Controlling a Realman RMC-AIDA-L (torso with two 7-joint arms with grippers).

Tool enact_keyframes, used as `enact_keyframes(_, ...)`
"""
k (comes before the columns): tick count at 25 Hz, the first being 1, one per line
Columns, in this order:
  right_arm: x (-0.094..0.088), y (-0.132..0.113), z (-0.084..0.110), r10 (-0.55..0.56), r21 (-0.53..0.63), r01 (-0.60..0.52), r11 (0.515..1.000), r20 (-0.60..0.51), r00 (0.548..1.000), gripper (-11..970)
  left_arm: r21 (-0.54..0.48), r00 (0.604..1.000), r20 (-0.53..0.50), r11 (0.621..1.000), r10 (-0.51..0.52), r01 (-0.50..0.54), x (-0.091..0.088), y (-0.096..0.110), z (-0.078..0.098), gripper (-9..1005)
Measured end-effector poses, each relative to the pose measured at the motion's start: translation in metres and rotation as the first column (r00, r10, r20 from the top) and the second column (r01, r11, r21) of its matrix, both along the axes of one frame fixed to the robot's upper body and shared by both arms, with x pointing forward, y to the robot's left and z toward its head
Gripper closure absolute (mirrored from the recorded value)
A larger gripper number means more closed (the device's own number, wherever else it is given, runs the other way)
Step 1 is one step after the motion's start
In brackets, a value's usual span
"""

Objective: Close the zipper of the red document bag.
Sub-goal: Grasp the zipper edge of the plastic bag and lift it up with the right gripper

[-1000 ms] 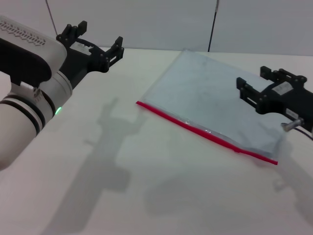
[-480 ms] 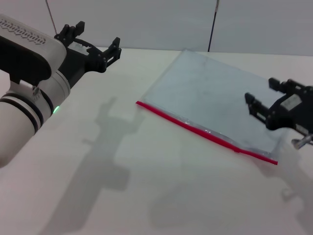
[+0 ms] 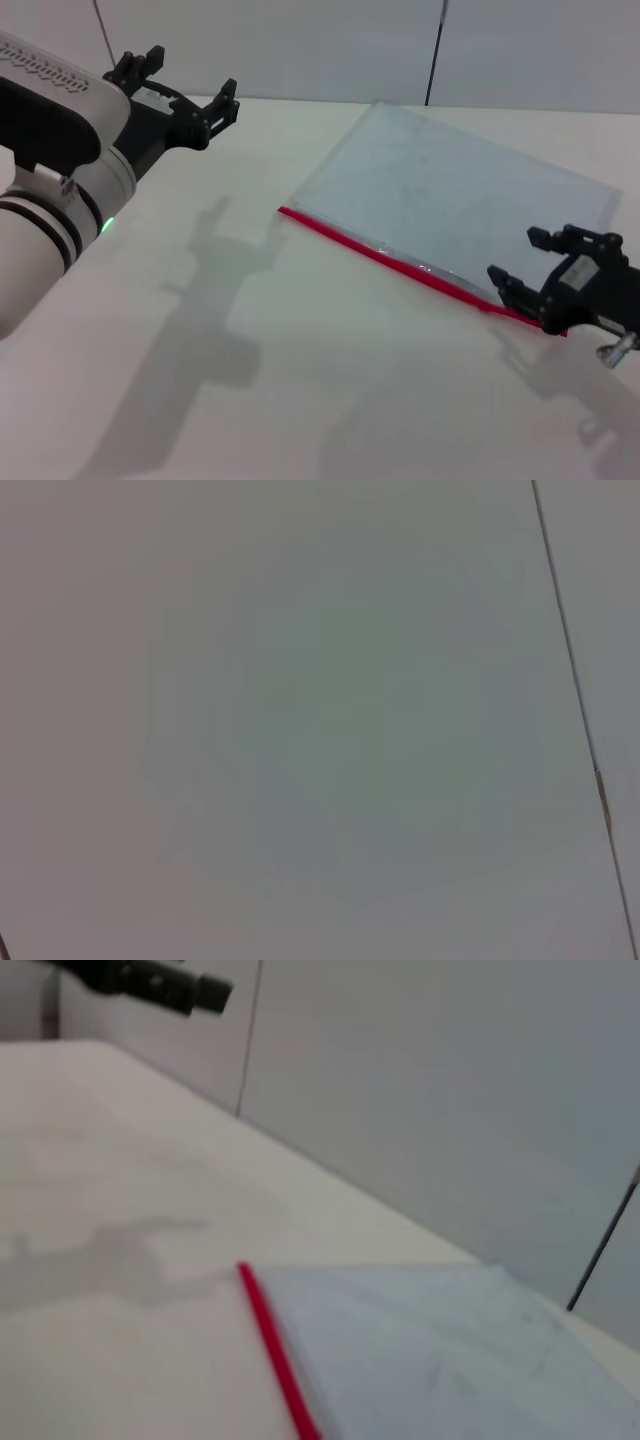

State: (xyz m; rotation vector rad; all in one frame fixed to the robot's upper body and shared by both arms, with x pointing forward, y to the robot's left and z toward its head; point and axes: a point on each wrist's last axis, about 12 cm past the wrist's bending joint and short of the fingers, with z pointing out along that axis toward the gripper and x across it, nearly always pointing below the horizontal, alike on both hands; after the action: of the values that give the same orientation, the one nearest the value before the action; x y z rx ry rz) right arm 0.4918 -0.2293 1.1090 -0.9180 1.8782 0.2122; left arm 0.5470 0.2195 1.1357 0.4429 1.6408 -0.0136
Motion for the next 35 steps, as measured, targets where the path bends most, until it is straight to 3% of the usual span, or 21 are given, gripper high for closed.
enact_keyframes(13,-0.004,-0.005,-0.012,0.052,-0.221,-0.061,0.973,-0.045,0.998,336,0.029,1.000,-0.016,1.000,-0.003,0.003,0.002,0.003,-0.003,186)
enact_keyframes(24,-0.002,0.010,-0.026,0.071,-0.456,-0.089,0.886,-0.055,0.996,333,0.025,1.000,-0.025,1.000,0.010,-0.010,0.004,0.009,-0.002,185)
enact_keyframes(35,-0.003,0.015,-0.030,0.057,-0.508,-0.060,0.859,-0.021,0.998,331,0.023,0.999,-0.031,0.999,0.025,-0.024,0.005,0.012,-0.004,185)
